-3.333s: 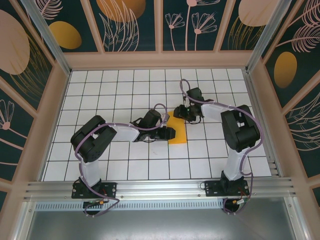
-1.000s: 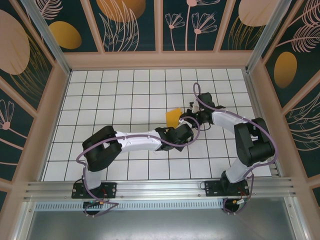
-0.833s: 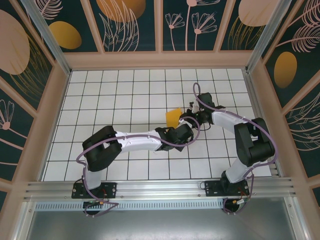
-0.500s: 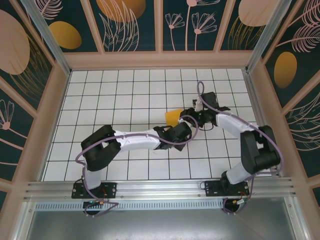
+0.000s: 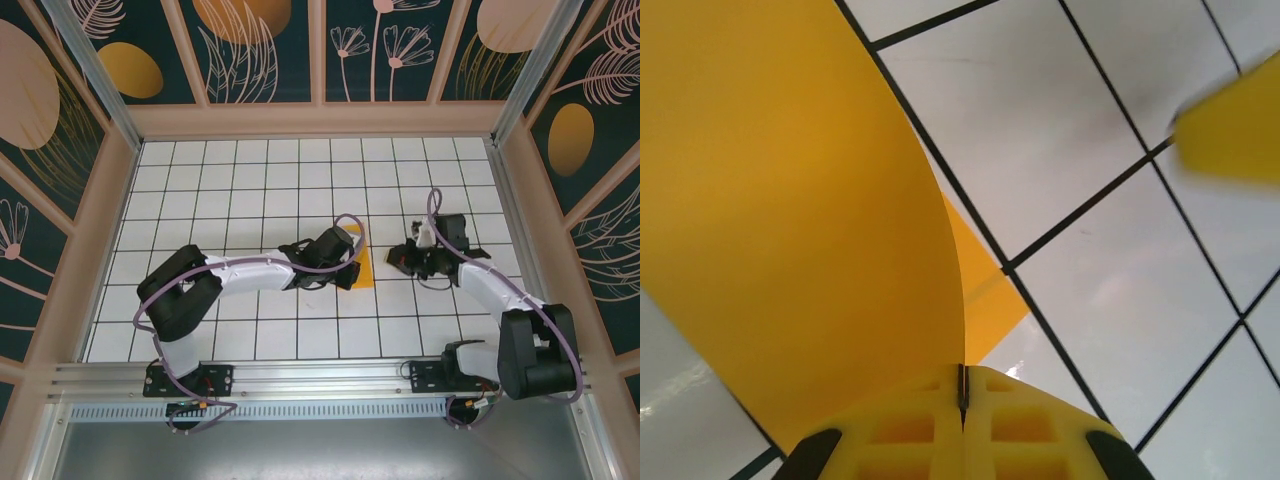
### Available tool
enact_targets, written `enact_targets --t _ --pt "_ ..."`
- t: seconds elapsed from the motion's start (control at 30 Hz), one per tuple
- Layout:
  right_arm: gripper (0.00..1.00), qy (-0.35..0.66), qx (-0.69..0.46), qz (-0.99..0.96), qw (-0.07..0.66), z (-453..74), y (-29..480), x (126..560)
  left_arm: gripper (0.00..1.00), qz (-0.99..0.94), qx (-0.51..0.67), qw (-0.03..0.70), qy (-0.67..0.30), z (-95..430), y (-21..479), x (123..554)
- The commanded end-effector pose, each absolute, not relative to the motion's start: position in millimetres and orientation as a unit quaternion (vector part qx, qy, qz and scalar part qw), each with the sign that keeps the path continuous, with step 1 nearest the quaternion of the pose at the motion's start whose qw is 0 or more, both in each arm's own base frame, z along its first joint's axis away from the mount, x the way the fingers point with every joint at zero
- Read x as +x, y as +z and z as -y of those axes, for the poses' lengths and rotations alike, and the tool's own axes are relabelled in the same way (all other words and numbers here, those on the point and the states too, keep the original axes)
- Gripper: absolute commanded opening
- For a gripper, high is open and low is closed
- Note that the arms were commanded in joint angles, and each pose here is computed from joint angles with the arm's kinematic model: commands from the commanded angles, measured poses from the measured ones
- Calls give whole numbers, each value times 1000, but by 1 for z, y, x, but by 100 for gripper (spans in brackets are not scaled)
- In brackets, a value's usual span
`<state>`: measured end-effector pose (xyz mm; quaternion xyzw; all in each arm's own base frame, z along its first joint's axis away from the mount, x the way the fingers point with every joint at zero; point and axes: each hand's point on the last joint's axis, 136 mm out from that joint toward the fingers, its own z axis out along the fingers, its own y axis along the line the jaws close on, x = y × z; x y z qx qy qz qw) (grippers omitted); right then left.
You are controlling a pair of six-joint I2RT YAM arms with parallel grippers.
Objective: Fold a paper plane with a square sheet of paper (fold left side to right side)
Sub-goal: Fold the triangle a second time at the center of the table.
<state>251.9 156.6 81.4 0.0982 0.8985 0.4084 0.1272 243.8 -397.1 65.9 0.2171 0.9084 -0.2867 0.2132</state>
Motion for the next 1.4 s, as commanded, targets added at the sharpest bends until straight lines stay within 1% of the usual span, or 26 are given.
enact_targets --t 0.0,0.33,0.47,0.77,1.13,1.37 --pt "4 432 95 -888 127 -168 76 249 0 -892 209 210 -340 407 85 241" --pt "4 393 89 -911 93 -194 40 247 0 -898 196 201 -339 403 79 242" --pt "5 362 94 -923 89 -190 28 250 0 -899 195 201 -337 401 78 243" --pt "5 301 99 -947 52 -178 2 238 1 -913 195 194 -303 388 61 252" --pt "5 290 95 -951 37 -175 -3 228 2 -926 199 192 -257 372 43 262" --pt "5 286 92 -953 32 -174 -5 225 3 -930 196 204 -235 369 36 274"
